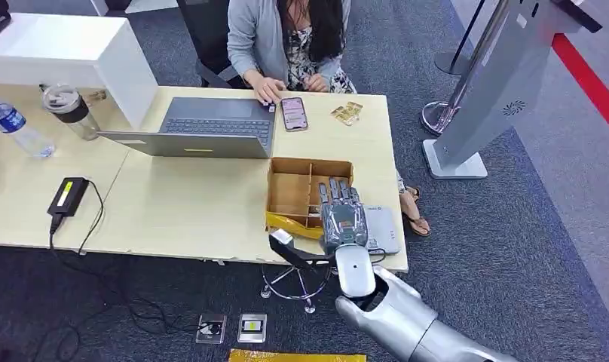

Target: Pass the card to the sensor for recognition and then transmit it.

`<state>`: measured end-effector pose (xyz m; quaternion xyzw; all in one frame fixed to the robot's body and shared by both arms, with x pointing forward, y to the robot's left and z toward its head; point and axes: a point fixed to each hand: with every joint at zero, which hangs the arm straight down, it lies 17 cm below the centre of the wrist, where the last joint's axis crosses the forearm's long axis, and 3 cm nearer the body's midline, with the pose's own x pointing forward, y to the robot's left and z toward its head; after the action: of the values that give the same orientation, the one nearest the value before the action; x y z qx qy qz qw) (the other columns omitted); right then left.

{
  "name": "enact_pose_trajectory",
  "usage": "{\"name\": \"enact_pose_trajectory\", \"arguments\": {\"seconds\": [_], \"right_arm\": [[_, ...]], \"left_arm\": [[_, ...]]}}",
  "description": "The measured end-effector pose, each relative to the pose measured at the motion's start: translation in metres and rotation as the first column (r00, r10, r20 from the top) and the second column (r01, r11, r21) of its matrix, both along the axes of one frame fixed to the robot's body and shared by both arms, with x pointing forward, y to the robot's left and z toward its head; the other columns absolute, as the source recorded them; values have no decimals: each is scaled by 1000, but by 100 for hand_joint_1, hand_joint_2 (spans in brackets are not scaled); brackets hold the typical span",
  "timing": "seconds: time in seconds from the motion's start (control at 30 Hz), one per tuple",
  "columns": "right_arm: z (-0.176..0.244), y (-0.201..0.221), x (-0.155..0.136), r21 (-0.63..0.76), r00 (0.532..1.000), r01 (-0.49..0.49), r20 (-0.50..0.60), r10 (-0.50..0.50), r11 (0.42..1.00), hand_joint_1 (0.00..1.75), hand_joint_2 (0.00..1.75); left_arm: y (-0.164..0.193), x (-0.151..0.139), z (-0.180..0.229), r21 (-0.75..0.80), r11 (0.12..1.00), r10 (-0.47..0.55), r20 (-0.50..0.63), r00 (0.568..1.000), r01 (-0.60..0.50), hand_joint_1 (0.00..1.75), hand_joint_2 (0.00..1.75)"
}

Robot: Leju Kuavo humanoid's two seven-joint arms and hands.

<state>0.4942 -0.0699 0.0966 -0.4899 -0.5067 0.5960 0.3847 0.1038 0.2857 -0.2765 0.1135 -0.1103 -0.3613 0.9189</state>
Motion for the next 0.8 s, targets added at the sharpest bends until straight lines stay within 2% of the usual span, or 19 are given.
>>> {"name": "enact_pose_trajectory", "arguments": {"seconds": [0.4, 0.8], "right_arm": [[7, -22, 14, 67, 998, 60, -13, -59, 996, 0, 175], [-4, -28, 16, 118, 997, 68, -55, -62, 991, 0, 175]], "left_arm": [[1, 0, 0, 3, 1000, 0, -1, 1000, 0, 0, 0], [2, 1, 0, 8, 1000, 2, 4, 1000, -2, 0, 0]]}}
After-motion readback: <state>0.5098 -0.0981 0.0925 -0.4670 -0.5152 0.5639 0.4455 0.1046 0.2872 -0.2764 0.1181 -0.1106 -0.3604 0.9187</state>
